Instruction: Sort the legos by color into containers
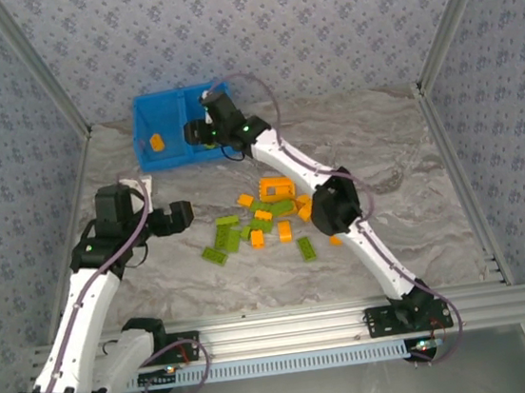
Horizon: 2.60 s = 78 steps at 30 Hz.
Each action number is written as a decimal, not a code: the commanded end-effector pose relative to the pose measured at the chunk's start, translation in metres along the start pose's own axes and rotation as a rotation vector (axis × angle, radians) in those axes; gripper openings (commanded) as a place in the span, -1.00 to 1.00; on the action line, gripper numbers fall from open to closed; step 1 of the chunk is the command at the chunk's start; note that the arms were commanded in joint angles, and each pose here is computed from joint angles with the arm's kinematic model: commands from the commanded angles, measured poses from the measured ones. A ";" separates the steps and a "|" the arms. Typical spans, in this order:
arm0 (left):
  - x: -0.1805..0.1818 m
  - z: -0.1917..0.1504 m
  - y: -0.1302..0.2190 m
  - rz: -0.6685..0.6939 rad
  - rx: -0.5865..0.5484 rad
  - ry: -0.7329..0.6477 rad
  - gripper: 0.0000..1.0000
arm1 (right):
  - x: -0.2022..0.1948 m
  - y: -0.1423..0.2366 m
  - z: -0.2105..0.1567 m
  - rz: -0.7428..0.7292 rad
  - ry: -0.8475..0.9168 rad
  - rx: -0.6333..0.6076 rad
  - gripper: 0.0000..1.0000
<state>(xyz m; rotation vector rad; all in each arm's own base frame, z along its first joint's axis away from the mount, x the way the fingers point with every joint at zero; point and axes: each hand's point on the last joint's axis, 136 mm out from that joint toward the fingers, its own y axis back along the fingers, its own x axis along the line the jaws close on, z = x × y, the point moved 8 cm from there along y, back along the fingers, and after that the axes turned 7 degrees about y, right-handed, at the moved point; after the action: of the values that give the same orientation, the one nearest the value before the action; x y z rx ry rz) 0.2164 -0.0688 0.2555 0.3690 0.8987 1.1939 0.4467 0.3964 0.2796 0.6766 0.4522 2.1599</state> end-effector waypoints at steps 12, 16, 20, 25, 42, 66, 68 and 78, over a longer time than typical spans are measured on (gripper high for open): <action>-0.033 -0.016 -0.109 0.072 0.268 -0.101 0.98 | -0.014 0.272 -0.082 -0.107 0.181 0.030 0.91; -0.039 -0.019 -0.141 0.114 0.338 -0.053 0.99 | -0.031 0.295 -0.107 -0.168 0.112 0.024 0.94; -0.048 -0.030 -0.168 0.190 0.372 -0.044 0.99 | -0.039 0.305 -0.117 -0.208 0.093 0.033 0.96; -0.044 -0.043 -0.196 0.320 0.394 -0.048 0.99 | -0.044 0.308 -0.119 -0.233 0.090 0.042 0.97; -0.067 -0.018 -0.168 0.302 0.273 -0.055 -0.04 | -0.054 0.305 -0.127 -0.275 0.053 0.055 0.99; -0.067 0.198 -0.269 0.450 -0.097 -0.121 0.09 | -0.060 0.340 -0.149 -0.305 -0.100 0.002 1.00; -0.065 0.199 -0.276 0.449 -0.106 -0.118 0.18 | -0.060 0.343 -0.152 -0.302 -0.108 0.000 1.00; -0.080 0.216 -0.247 0.367 -0.154 -0.056 0.71 | -0.065 0.348 -0.163 -0.325 -0.113 0.011 1.00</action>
<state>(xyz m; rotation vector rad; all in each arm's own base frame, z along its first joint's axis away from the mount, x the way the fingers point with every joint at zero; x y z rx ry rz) 0.5401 -0.1882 0.1958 0.5814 0.7244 1.5970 0.1773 0.1238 0.3185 0.6719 0.4595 1.8484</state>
